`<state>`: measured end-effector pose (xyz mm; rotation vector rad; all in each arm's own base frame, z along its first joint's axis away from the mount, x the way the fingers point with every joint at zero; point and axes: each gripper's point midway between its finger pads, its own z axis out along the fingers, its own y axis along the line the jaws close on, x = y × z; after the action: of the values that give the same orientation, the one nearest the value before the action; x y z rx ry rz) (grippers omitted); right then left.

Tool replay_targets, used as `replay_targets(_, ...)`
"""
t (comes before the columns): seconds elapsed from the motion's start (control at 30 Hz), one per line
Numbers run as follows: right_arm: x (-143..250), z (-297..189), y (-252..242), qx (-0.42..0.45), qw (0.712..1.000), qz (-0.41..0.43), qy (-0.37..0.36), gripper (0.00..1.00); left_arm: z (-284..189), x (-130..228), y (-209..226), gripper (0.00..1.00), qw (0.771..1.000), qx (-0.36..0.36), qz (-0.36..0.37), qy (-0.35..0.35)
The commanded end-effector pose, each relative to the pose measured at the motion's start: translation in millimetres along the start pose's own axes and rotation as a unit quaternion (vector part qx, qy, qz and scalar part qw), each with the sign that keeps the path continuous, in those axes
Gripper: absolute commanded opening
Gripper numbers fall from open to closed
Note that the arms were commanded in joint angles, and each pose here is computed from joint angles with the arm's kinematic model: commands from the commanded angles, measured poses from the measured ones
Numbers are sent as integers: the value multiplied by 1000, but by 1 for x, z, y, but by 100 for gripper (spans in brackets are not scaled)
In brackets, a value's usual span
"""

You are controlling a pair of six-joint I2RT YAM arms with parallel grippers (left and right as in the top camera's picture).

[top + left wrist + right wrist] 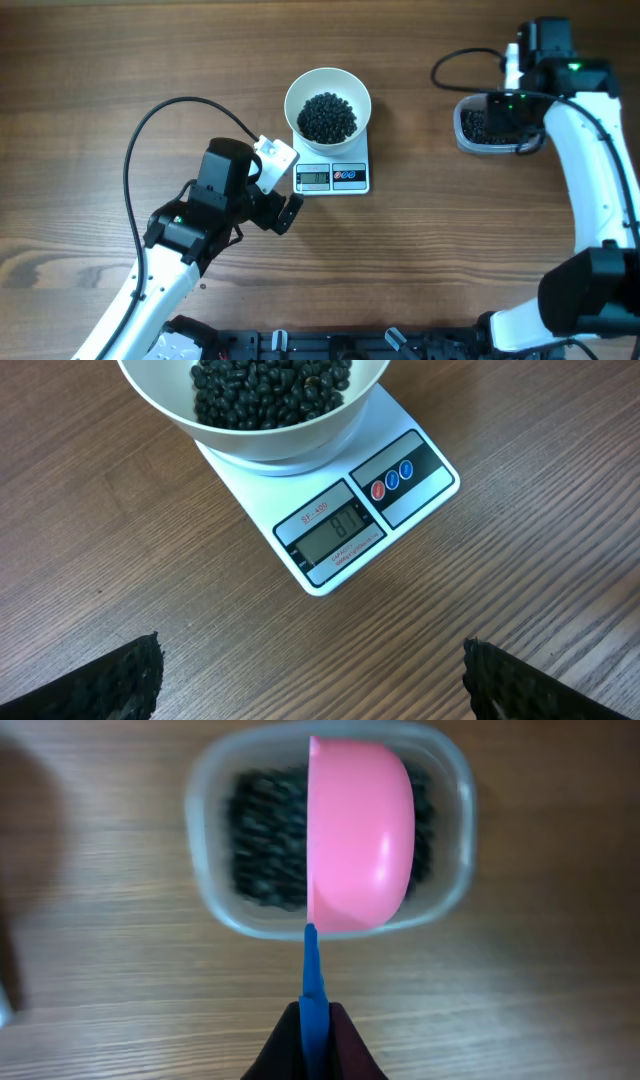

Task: Scoop item into bowl and weigh 150g on scale
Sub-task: 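Dip the scoop into the black beans with the right gripper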

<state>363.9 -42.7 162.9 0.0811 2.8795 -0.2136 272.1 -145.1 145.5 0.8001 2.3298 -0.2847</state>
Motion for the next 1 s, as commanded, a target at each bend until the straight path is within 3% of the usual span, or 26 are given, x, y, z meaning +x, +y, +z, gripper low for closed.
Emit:
replay_targets(0.0, 4, 14, -16, 12, 1000, -7, 21, 4, 1, 2, 0, 100, 1000, 2, 2, 3)
replay_targets(0.97, 6, 63, -31, 64, 994, -42, 77, 4, 1, 2, 0, 100, 1000, 2, 2, 3)
